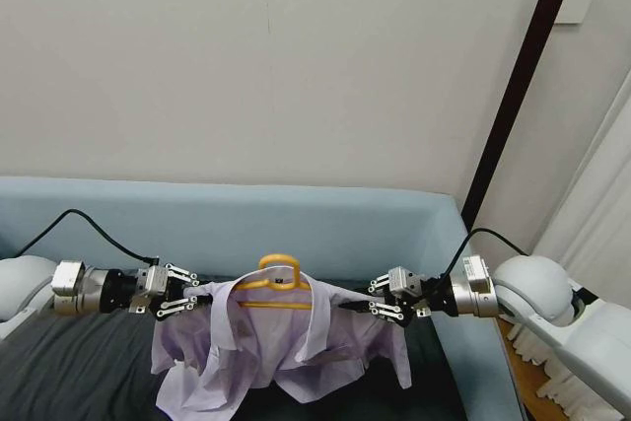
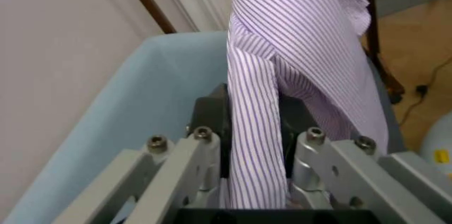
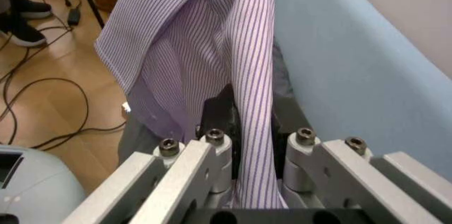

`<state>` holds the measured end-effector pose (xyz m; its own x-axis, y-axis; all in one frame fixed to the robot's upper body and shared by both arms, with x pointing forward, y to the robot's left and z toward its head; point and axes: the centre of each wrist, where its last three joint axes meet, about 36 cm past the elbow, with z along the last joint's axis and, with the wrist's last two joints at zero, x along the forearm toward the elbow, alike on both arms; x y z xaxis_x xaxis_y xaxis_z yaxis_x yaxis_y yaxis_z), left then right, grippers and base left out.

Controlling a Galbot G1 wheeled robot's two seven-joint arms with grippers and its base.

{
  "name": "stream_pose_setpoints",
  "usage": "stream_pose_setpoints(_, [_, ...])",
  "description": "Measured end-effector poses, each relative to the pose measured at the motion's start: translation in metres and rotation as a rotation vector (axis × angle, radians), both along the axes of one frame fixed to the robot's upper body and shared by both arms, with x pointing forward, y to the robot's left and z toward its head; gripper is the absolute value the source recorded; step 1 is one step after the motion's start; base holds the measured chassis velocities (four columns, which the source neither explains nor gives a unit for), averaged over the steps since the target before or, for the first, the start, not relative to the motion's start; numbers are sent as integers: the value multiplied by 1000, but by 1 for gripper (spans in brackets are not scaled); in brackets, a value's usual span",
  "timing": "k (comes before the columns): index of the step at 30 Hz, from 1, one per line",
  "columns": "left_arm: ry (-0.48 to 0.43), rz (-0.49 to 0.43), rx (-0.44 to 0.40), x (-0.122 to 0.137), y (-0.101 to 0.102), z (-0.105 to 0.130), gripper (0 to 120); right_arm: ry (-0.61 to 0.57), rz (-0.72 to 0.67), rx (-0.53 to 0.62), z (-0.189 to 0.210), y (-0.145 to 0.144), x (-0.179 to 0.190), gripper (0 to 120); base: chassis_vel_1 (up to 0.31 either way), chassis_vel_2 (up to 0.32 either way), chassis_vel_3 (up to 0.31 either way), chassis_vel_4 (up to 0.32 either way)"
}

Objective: Pick up the clothes from the sofa and hang them on the clothes hanger.

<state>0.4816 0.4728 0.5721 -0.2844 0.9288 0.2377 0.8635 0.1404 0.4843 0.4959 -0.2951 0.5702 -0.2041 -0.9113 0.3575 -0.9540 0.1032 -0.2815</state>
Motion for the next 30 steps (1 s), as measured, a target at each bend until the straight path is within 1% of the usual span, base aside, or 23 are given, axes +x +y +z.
stream_pose_setpoints(1, [-16, 18, -24, 1, 4, -1, 30, 0, -7, 6, 1, -2, 0, 8, 0, 0, 0, 0])
stream_pose_setpoints(2, [-16, 18, -24, 1, 4, -1, 30, 0, -7, 6, 1, -2, 0, 8, 0, 0, 0, 0])
stream_pose_setpoints(3, [-28, 33, -40, 1, 7, -1, 35, 1, -11, 11, 3, -4, 0, 8, 0, 0, 0, 0])
stream_pose_setpoints(4, [-51, 60, -66, 2, 14, -2, 40, 2, -20, 17, 5, -7, 0, 8, 0, 0, 0, 0])
stream_pose_setpoints(7, [-115, 150, -116, 9, 34, -2, 50, 2, -45, 20, 14, -18, 0, 8, 0, 0, 0, 0])
stream_pose_setpoints(8, [-115, 150, -116, 9, 34, -2, 50, 2, -45, 20, 14, -18, 0, 8, 0, 0, 0, 0])
stream_pose_setpoints(9, [-136, 184, -135, 10, 40, -3, 56, 2, -61, 21, 18, -23, -1, 8, 0, 0, 0, 0])
stream_pose_setpoints(11, [-174, 266, -198, 13, 52, -10, 66, 3, -103, 24, 25, -30, -7, 8, 0, 0, 0, 0])
stream_pose_setpoints(12, [-194, 307, -236, 13, 55, -15, 66, 0, -135, 27, 30, -34, -11, 8, 0, 0, 0, 0])
stream_pose_setpoints(13, [-194, 307, -236, 13, 55, -15, 66, 0, -135, 27, 30, -34, -11, 8, 0, 0, 0, 0])
stream_pose_setpoints(14, [-210, 351, -282, 13, 56, -21, 74, -1, -170, 33, 34, -35, -15, 8, 0, 0, 0, 0])
stream_pose_setpoints(15, [-216, 381, -318, 12, 55, -25, 78, 0, -198, 40, 37, -36, -19, 8, 0, 0, 0, 0])
stream_pose_setpoints(16, [-219, 430, -389, 11, 50, -35, 83, -1, -248, 55, 43, -36, -25, 8, 0, 0, 0, 0])
stream_pose_setpoints(17, [-218, 453, -427, 10, 45, -42, 86, 0, -279, 69, 48, -36, -28, 8, 0, 0, 0, 0])
stream_pose_setpoints(18, [-215, 470, -460, 9, 40, -49, 89, 1, -317, 89, 53, -34, -33, 8, 0, 0, 0, 0])
stream_pose_setpoints(19, [-215, 470, -460, 9, 40, -49, 89, 1, -317, 89, 53, -34, -33, 8, 0, 0, 0, 0])
stream_pose_setpoints(20, [-209, 481, -492, 7, 31, -60, 94, 10, -376, 118, 60, -29, -39, 8, 0, 0, 0, 0])
stream_pose_setpoints(21, [-200, 481, -505, 3, 23, -73, 97, 23, -444, 145, 68, -23, -47, 8, 0, 0, 0, 0])
stream_pose_setpoints(24, [-157, 457, -518, -11, -3, -104, 100, 56, -609, 190, 91, -4, -65, 8, 0, 0, 0, 0])
stream_pose_setpoints(25, [-157, 457, -518, -11, -3, -104, 100, 56, -609, 190, 91, -4, -65, 8, 0, 0, 0, 0])
stream_pose_setpoints(27, [-137, 445, -520, -22, -20, -118, 100, 67, -682, 208, 105, 4, -74, 8, 0, 0, 0, 0])
stream_pose_setpoints(29, [-124, 454, -526, -34, -37, -130, 100, 59, -724, 212, 121, 10, -80, 8, 0, 0, 0, 0])
stream_pose_setpoints(30, [-124, 454, -526, -34, -37, -130, 100, 59, -724, 212, 121, 10, -80, 8, 0, 0, 0, 0])
